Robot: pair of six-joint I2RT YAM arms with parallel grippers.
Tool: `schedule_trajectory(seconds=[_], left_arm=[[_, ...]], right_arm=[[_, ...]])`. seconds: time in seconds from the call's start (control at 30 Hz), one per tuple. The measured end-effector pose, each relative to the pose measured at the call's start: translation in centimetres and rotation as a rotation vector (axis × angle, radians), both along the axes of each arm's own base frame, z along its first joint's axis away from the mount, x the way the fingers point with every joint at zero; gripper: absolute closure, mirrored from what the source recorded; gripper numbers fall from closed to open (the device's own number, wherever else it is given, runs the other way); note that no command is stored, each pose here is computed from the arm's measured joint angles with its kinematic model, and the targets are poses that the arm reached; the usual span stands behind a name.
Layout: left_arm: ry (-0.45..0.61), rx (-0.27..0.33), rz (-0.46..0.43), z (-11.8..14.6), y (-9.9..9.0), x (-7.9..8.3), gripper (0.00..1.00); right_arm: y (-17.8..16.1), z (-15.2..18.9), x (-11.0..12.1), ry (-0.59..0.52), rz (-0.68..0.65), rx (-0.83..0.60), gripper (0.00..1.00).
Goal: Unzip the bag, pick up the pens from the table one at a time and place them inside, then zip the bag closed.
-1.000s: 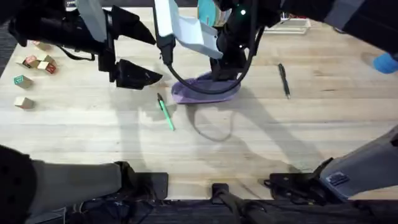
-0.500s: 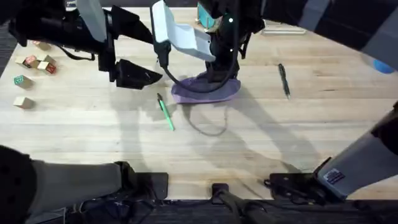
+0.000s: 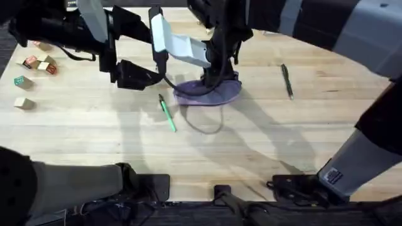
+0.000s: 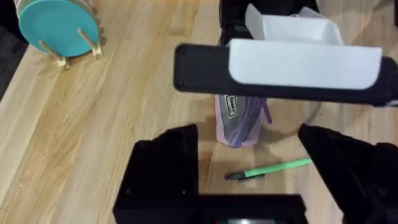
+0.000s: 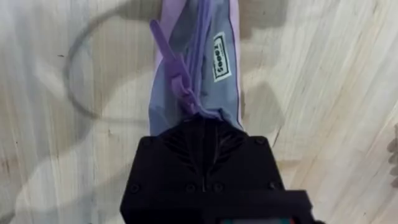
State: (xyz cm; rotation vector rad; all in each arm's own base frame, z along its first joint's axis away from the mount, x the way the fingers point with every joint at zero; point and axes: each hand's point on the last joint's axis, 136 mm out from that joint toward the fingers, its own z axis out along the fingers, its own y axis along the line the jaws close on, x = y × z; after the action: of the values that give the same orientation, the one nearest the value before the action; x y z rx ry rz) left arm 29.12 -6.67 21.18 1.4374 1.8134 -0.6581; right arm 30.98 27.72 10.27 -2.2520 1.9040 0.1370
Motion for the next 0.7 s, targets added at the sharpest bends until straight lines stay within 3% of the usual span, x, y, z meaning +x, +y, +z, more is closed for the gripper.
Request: schedule_trajectory(seconds=[0.13,0.2,0.27,0.4,0.47,0.7], left_arm=[[0.0,0.0,0.0,0.0,0.0,0.0,0.006],[0.0,0.0,0.0,0.0,0.0,0.0,0.005],[0.0,0.0,0.0,0.0,0.0,0.0,0.006],[0.0,0.0,0.0,0.0,0.0,0.0,0.006],[0.0,0.0,0.0,0.0,0.0,0.0,0.006],[0.0,0.0,0.0,0.0,0.0,0.0,0.006]], right_arm=[[0.06,0.01,-0.08,0.001,0.002,0.0,0.937],[0.07,0.01,-0.09,0.001,0.003,0.0,0.843],[0.05,-0.01,-0.12,0.003,0.002,-0.001,0.633],[-0.01,-0.12,-0.23,0.007,0.004,-0.006,0.064],[0.02,-0.21,-0.22,0.008,0.006,-0.007,0.012],[0.04,-0.28,-0.23,0.009,0.007,-0.008,0.006]])
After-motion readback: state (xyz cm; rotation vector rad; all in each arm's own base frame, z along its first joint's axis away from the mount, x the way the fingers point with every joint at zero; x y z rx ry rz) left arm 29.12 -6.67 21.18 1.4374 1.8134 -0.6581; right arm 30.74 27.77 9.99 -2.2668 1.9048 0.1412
